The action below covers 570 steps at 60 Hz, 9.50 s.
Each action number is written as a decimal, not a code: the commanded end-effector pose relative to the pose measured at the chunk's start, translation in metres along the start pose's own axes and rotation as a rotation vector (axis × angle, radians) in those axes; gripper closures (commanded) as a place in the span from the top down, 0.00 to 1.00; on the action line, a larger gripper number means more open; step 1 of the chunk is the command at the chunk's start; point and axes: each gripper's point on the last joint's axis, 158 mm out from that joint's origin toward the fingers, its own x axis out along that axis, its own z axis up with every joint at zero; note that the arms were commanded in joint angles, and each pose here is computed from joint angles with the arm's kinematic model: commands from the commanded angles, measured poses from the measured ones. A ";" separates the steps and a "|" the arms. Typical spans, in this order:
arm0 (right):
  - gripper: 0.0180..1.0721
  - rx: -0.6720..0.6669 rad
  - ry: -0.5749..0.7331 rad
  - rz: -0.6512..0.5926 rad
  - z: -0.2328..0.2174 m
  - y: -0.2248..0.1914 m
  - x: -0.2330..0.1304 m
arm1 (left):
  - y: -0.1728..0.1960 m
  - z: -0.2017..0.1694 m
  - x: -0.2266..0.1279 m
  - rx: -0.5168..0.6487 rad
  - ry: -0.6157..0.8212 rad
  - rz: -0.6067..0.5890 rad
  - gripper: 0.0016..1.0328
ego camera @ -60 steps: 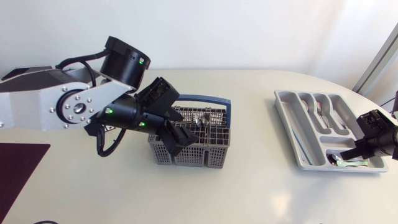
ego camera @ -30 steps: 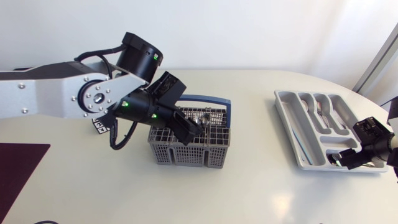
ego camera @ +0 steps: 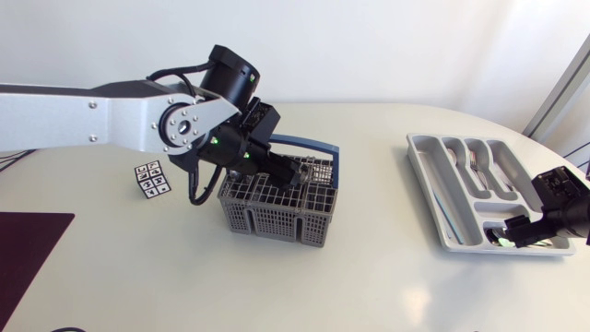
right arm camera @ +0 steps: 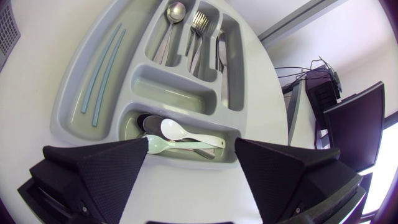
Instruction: Transfer all utensils from the basket to the drawer tray.
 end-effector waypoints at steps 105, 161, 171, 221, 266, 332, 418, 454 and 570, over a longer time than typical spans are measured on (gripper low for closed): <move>0.95 -0.024 0.005 0.046 -0.009 0.033 0.004 | 0.004 -0.008 -0.003 -0.162 -0.144 -0.077 0.03; 0.95 -0.048 -0.117 -0.002 0.023 0.027 -0.031 | -0.022 0.070 -0.134 -0.155 -0.403 -0.300 0.03; 0.95 -0.050 -0.298 0.056 0.056 0.037 -0.071 | -0.050 0.065 -0.134 0.013 -0.349 -0.300 0.03; 0.89 -0.609 -0.784 1.048 0.077 0.264 -0.262 | -0.184 0.003 -0.115 0.439 -0.041 -0.639 0.03; 0.05 -0.749 -0.836 1.212 0.052 0.302 -0.296 | -0.203 -0.002 -0.129 0.453 -0.009 -0.788 0.03; 0.05 -0.544 -0.449 0.228 0.041 0.065 -0.046 | -0.018 0.038 -0.048 0.286 -0.090 -0.095 0.90; 0.93 -0.413 -0.276 0.122 0.008 -0.019 -0.012 | 0.078 -0.048 -0.102 0.297 0.082 0.139 0.90; 0.92 -0.271 -0.379 0.549 0.094 0.173 -0.141 | 0.055 -0.044 -0.073 0.305 0.004 0.109 0.90; 0.82 -0.194 -0.348 0.735 0.169 0.289 -0.136 | 0.140 -0.093 -0.024 0.175 0.104 0.183 0.89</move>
